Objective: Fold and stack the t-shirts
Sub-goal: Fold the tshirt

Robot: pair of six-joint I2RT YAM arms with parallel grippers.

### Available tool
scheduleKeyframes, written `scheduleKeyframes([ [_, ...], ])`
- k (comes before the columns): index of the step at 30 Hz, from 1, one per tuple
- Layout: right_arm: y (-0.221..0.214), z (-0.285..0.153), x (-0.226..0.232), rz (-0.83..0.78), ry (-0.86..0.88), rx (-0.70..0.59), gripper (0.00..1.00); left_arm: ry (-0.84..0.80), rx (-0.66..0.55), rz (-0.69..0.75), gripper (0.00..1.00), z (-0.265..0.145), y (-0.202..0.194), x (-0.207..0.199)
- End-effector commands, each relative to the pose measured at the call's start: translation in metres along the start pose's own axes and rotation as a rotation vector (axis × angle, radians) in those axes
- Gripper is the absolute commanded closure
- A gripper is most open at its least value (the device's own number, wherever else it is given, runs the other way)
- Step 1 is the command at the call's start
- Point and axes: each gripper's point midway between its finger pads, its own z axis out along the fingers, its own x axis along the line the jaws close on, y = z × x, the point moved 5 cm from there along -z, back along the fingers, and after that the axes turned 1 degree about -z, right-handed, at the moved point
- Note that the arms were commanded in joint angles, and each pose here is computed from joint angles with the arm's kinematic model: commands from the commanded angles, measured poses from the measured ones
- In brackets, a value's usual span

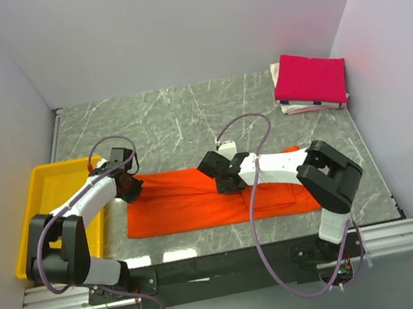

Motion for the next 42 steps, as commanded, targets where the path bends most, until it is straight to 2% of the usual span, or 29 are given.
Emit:
scheduleKeyframes([
  [1,0.005,-0.009,0.003,0.038,0.048,-0.037,0.52,-0.034,-0.051,0.005,0.99,-0.013,0.012,-0.006],
  [4,0.001,-0.011,0.004,0.045,0.072,-0.031,0.52,-0.034,-0.067,-0.002,0.98,-0.015,0.014,-0.004],
  [5,0.002,-0.011,0.004,0.048,0.080,-0.029,0.52,-0.027,-0.073,-0.009,0.85,-0.016,0.015,-0.003],
  [8,0.003,-0.013,0.006,0.055,0.094,-0.033,0.52,0.012,-0.087,-0.029,0.71,-0.014,0.017,0.000],
  [11,0.003,-0.014,0.007,0.058,0.107,-0.031,0.52,0.056,-0.104,-0.052,0.64,-0.013,0.019,0.005],
  [14,0.003,-0.013,0.010,0.059,0.119,-0.029,0.52,0.093,-0.116,-0.072,0.62,-0.010,0.019,0.009],
  [25,0.001,-0.010,0.010,0.064,0.122,-0.024,0.52,0.137,-0.119,-0.080,0.66,0.004,0.016,0.013],
  [28,0.001,-0.010,0.010,0.064,0.120,-0.024,0.52,0.134,-0.118,-0.078,0.71,0.004,0.016,0.013],
  [31,0.001,-0.010,0.009,0.065,0.118,-0.025,0.52,0.120,-0.127,-0.082,0.85,0.000,0.020,0.011],
  [33,0.000,-0.010,0.007,0.067,0.116,-0.024,0.52,0.103,-0.136,-0.087,0.99,-0.005,0.023,0.009],
  [42,0.005,-0.013,0.000,0.101,0.132,-0.033,0.52,0.070,-0.168,-0.096,0.99,-0.020,0.034,0.011],
])
